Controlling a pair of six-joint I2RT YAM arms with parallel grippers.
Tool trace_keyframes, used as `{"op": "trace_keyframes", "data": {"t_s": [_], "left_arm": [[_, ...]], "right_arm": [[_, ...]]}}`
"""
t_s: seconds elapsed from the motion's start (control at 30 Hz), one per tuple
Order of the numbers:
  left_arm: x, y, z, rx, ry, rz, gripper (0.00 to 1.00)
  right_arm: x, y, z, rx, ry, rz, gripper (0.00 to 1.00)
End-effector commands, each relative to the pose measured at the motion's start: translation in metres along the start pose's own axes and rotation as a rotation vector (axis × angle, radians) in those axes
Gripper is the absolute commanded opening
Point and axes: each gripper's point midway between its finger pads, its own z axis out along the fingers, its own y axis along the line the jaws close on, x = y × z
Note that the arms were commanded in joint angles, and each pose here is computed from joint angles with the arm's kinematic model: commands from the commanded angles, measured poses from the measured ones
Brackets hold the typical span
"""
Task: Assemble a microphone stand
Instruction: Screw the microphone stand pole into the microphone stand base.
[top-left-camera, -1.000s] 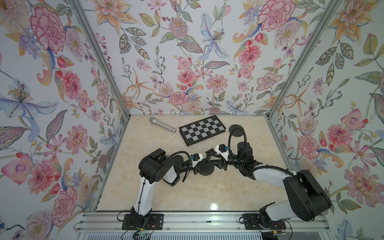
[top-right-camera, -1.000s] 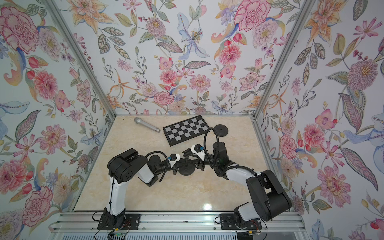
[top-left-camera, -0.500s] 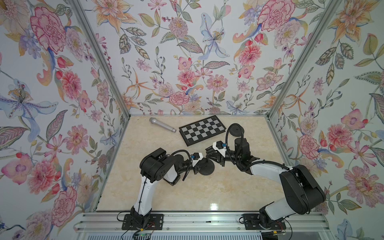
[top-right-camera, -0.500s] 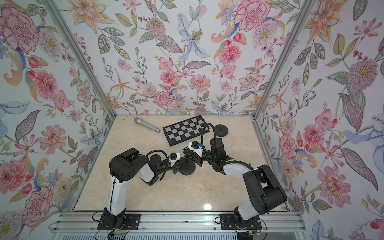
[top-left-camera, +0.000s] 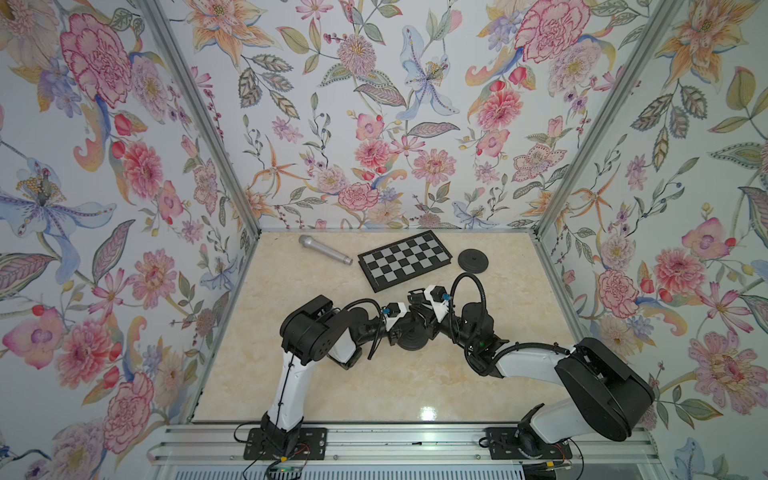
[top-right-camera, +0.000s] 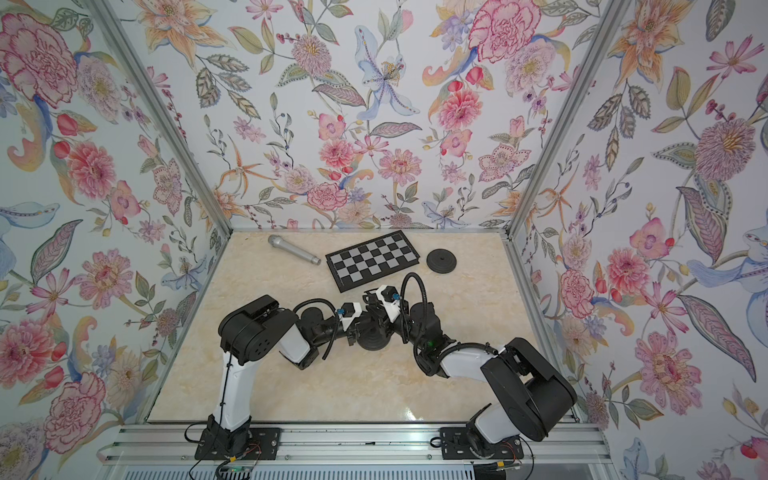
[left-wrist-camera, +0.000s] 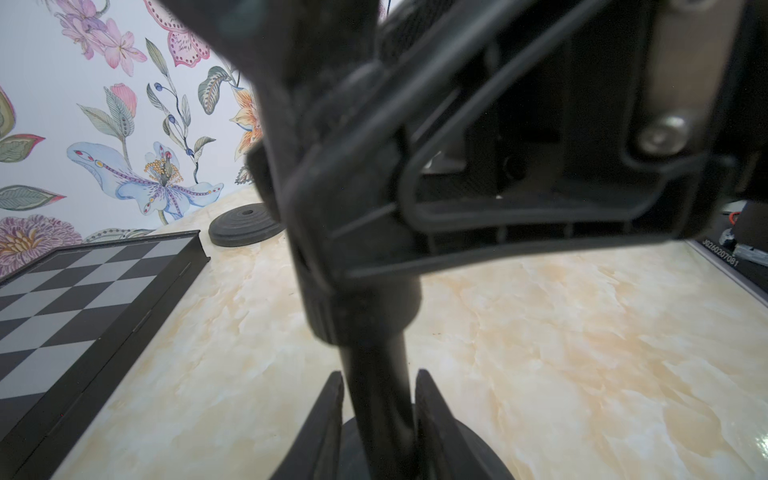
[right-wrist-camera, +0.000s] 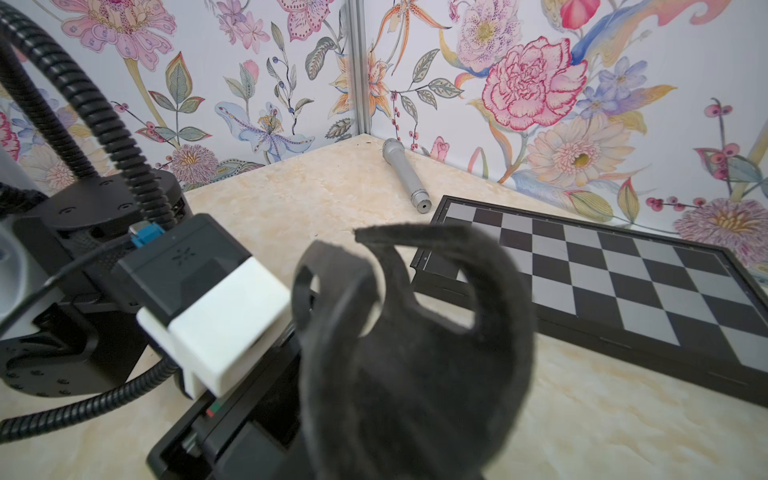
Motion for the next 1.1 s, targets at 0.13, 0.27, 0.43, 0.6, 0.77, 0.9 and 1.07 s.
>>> {"op": "trace_keyframes", "data": {"t_s": [0.13,0.27,0.43,0.6,0.77,0.9,1.07], "left_arm": [[-0.027,-0.008,-0.01,-0.011,-0.14,0.15,0.15],[-0.028,-0.01,-0.01,0.009,-0.142,0.139,0.15],[-0.03,-0.01,-0.008,0.029,-0.151,0.113,0.16],[-0.026,-0.008,-0.005,0.034,-0.15,0.07,0.17],[-0.023,-0.003,-0.003,0.013,-0.147,0.03,0.25],[-0.023,0.0,-0.004,-0.003,-0.146,0.026,0.31],[-0.018,0.007,-0.006,-0.052,-0.133,0.014,0.3]], "right_arm": [[0.023,0.027,-0.018,-0.252,0.086,-0.157,0.42],[0.008,0.019,-0.021,-0.334,0.056,-0.183,0.47],[-0.003,0.006,-0.014,-0.37,0.046,-0.211,0.46],[-0.008,0.008,-0.007,-0.396,0.034,-0.196,0.39],[0.003,-0.001,-0.001,-0.281,0.071,-0.143,0.14],[0.011,-0.02,0.002,-0.001,0.104,-0.037,0.02],[0.033,-0.014,-0.005,0.23,0.122,0.075,0.0]]}}
